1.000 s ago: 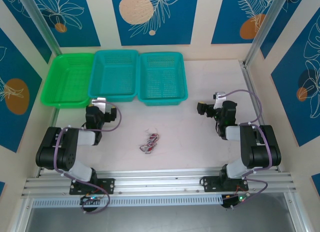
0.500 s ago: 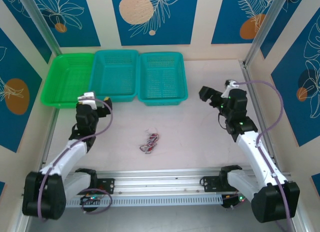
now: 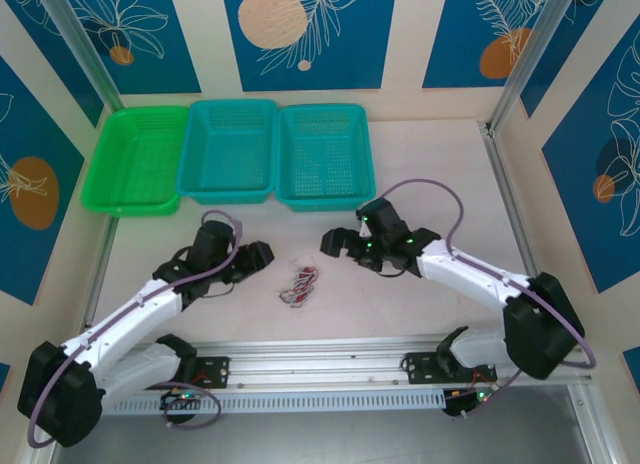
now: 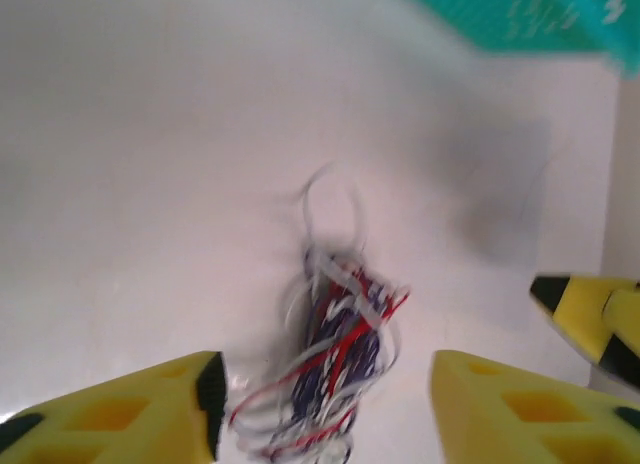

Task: Untangle the cables

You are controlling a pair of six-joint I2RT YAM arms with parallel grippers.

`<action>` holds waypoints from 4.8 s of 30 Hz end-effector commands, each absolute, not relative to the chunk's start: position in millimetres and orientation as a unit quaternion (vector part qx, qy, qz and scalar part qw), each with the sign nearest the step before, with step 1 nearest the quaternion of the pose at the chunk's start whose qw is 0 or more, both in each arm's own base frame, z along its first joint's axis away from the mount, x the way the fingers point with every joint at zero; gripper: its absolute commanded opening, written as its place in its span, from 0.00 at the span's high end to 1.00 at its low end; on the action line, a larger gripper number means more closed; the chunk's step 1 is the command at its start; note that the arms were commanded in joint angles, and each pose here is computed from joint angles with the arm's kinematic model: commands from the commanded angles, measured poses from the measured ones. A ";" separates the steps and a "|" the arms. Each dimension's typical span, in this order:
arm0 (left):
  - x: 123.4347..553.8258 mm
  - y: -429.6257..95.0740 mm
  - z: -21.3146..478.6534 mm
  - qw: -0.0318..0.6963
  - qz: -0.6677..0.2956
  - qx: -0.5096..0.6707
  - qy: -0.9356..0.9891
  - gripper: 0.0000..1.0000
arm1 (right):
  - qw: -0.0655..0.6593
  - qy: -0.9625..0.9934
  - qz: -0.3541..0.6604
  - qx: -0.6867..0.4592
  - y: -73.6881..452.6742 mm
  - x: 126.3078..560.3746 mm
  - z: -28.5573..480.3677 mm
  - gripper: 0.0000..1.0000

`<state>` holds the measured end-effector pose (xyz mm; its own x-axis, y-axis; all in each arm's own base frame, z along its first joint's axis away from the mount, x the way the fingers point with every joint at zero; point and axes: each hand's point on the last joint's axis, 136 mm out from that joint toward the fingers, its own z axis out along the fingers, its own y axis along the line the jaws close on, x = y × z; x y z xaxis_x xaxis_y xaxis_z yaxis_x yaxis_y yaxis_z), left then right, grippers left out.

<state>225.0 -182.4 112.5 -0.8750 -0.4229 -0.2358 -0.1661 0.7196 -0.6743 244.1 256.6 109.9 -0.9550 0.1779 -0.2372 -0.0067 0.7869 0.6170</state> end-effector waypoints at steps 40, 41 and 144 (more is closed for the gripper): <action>212.3 -225.8 71.5 0.123 -0.417 -0.228 0.871 0.69 | 0.039 0.953 0.298 0.026 337.3 233.6 57.4 0.15; 213.1 -226.4 71.6 0.123 -0.417 -0.227 0.871 0.76 | 0.035 0.954 0.297 0.026 337.7 232.5 55.6 0.17; 240.9 -302.0 154.7 0.462 -0.280 0.392 0.745 0.46 | 0.275 0.883 0.370 -0.091 228.7 260.4 189.3 1.00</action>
<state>230.1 -292.6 152.8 -0.3641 0.3321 -0.8701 0.8277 0.5438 -0.1388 264.8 225.5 172.3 -0.8405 0.0326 -0.5408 -0.3380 0.7486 0.5705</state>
